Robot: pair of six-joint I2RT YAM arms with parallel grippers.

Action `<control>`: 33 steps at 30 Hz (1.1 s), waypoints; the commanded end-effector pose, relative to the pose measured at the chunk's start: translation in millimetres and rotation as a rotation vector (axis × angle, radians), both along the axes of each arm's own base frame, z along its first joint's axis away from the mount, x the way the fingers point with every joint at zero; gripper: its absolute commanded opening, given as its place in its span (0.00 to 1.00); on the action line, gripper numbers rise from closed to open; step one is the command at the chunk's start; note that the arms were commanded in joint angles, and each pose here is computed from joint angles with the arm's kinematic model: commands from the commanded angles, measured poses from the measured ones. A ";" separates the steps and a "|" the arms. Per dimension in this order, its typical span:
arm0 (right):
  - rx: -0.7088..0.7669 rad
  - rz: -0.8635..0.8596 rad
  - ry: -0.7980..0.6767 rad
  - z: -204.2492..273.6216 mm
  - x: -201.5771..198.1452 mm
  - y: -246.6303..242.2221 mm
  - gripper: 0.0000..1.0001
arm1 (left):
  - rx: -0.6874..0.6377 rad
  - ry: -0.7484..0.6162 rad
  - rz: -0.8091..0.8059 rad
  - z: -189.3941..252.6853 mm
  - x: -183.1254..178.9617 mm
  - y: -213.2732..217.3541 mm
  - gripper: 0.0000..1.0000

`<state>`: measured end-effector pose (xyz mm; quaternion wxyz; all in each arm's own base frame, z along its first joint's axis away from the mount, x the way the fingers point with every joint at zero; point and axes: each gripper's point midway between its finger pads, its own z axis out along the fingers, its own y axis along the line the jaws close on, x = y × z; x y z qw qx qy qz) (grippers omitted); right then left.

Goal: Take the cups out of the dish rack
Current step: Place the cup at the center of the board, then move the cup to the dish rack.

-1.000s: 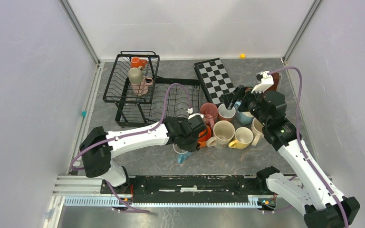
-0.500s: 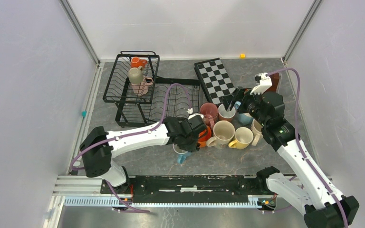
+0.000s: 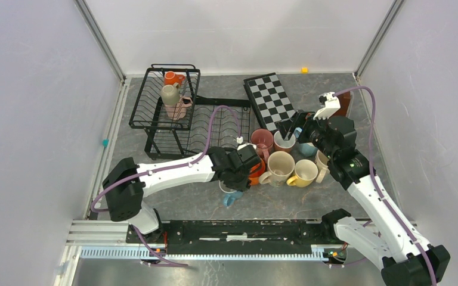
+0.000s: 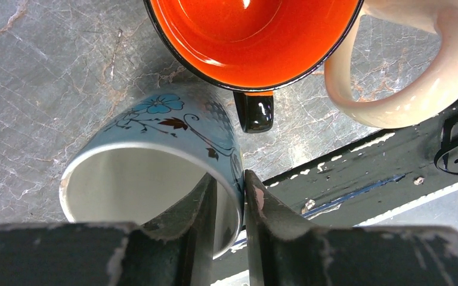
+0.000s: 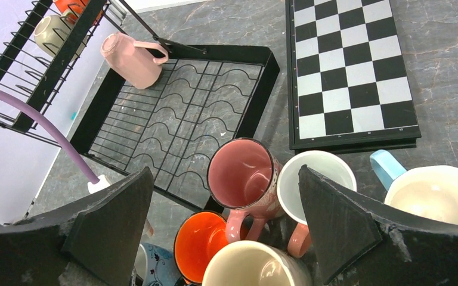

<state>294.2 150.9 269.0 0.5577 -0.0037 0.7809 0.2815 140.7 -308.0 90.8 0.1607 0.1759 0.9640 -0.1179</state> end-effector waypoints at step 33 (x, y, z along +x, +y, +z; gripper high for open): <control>0.044 0.080 -0.068 16.7 9.3 18.8 0.98 | -0.275 -0.287 0.014 173.2 18.6 14.8 0.93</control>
